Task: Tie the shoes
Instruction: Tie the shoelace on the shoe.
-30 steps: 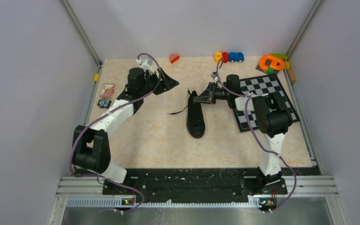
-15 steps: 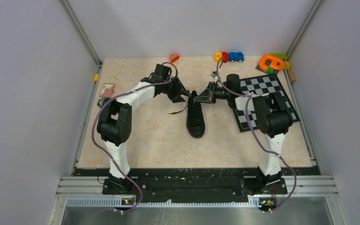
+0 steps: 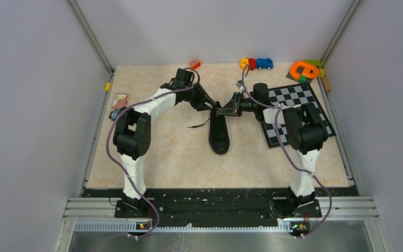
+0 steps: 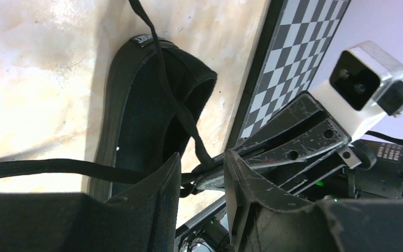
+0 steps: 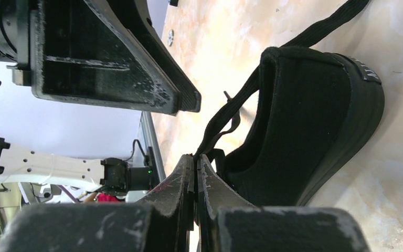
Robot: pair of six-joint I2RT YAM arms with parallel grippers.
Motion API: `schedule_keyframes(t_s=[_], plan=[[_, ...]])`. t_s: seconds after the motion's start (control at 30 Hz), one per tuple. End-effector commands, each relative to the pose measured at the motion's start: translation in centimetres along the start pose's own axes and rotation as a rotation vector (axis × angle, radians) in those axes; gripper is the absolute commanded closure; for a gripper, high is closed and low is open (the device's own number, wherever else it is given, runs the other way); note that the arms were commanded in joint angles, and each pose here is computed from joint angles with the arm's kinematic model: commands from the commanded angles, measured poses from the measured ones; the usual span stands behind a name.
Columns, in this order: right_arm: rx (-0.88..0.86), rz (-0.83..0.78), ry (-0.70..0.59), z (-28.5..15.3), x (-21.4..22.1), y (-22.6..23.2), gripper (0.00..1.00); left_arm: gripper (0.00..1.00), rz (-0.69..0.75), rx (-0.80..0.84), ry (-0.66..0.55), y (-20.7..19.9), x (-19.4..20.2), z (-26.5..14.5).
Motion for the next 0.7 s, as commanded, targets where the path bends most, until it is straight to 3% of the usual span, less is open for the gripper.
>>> schedule_keyframes(t_s=[0.0,0.67], plan=[[-0.06,-0.132,-0.034,0.0,-2.0,3.4,1.0,0.6,-0.009,-0.003,0.001,-0.8,-0.1,0.3],[-0.081,-0.135,-0.048,0.1,-2.2,3.8,1.0,0.64,-0.018,-0.029,-0.003,0.0,-1.1,2.8]])
Point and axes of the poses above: each gripper's point midway between its finger pads, its own z axis out along the fingers, its own y axis along the line the jaws close on, x = y × z, the point moved 7 cm from there along -z, back along the fingers, and after that the axes turned 2 degrees about z, right-handed, at the moved point
